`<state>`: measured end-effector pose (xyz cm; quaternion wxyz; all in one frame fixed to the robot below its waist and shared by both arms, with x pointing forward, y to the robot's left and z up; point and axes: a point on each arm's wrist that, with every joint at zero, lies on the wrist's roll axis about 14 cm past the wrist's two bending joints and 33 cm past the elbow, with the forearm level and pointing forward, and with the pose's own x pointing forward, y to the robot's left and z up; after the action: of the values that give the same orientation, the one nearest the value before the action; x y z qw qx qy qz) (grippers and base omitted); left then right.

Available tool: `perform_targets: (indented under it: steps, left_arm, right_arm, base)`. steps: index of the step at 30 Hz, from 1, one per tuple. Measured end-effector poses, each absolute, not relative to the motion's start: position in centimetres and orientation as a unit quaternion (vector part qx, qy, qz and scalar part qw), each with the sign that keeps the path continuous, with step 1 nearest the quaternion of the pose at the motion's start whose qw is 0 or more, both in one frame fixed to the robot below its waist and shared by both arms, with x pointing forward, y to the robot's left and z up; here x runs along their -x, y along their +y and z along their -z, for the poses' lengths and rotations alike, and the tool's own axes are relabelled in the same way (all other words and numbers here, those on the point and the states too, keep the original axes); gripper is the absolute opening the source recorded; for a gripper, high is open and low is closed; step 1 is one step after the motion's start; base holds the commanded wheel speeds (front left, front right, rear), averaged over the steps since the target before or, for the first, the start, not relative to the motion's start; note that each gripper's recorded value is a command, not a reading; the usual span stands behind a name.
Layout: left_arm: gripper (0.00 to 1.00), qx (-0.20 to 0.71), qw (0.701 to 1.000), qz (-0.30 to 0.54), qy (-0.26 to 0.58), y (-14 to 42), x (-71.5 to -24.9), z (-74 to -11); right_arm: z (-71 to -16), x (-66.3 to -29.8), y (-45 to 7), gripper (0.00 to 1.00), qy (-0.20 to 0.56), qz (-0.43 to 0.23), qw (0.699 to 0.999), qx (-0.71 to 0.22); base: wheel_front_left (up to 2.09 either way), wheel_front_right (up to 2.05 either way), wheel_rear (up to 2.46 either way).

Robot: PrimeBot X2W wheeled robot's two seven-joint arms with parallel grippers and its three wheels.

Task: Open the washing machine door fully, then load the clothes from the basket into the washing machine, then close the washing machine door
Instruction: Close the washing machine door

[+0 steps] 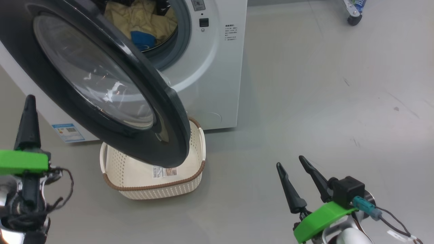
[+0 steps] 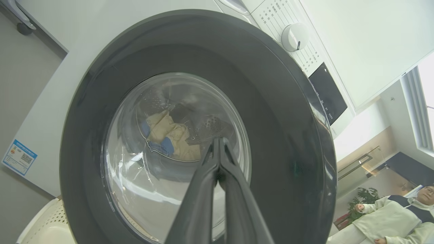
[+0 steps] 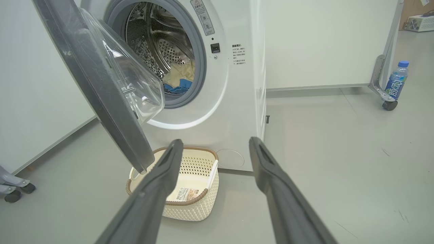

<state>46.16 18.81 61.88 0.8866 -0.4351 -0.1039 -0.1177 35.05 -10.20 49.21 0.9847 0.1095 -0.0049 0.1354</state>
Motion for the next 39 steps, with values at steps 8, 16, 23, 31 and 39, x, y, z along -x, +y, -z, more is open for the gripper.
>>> perform_targets:
  steps: [8,16,23,31,39]
  left_arm:
    - [0.18,0.273,0.949,0.118,-0.108,19.9,-42.8,-59.6]
    - [1.00,0.155,0.976,0.118,-0.100,20.4,-41.3,-58.1]
    - [1.00,0.085,0.988,0.095,-0.088,21.1,-39.6,-56.2]
    - [1.00,0.052,0.993,0.073,-0.077,21.4,-37.9,-54.8]
    - [1.00,0.036,0.995,0.054,-0.069,21.8,-36.9,-53.8]
  right_arm:
    - [-49.4,-34.2,-10.1,1.00,-0.009,-0.136,0.984,-0.111]
    - [-49.5,-33.8,-10.4,1.00,-0.011,-0.132,0.985,-0.112]
    - [-49.9,-33.9,-10.6,1.00,-0.018,-0.128,0.985,-0.110]
    - [-49.7,-33.5,-10.9,1.00,-0.017,-0.124,0.986,-0.109]
    - [-49.7,-33.5,-11.1,1.00,-0.017,-0.121,0.987,-0.106]
  base:
    - [0.00,0.00,0.00]
    - [0.00,0.00,0.00]
    - [0.00,0.00,0.00]
    - [0.00,0.00,0.00]
    - [0.00,0.00,0.00]
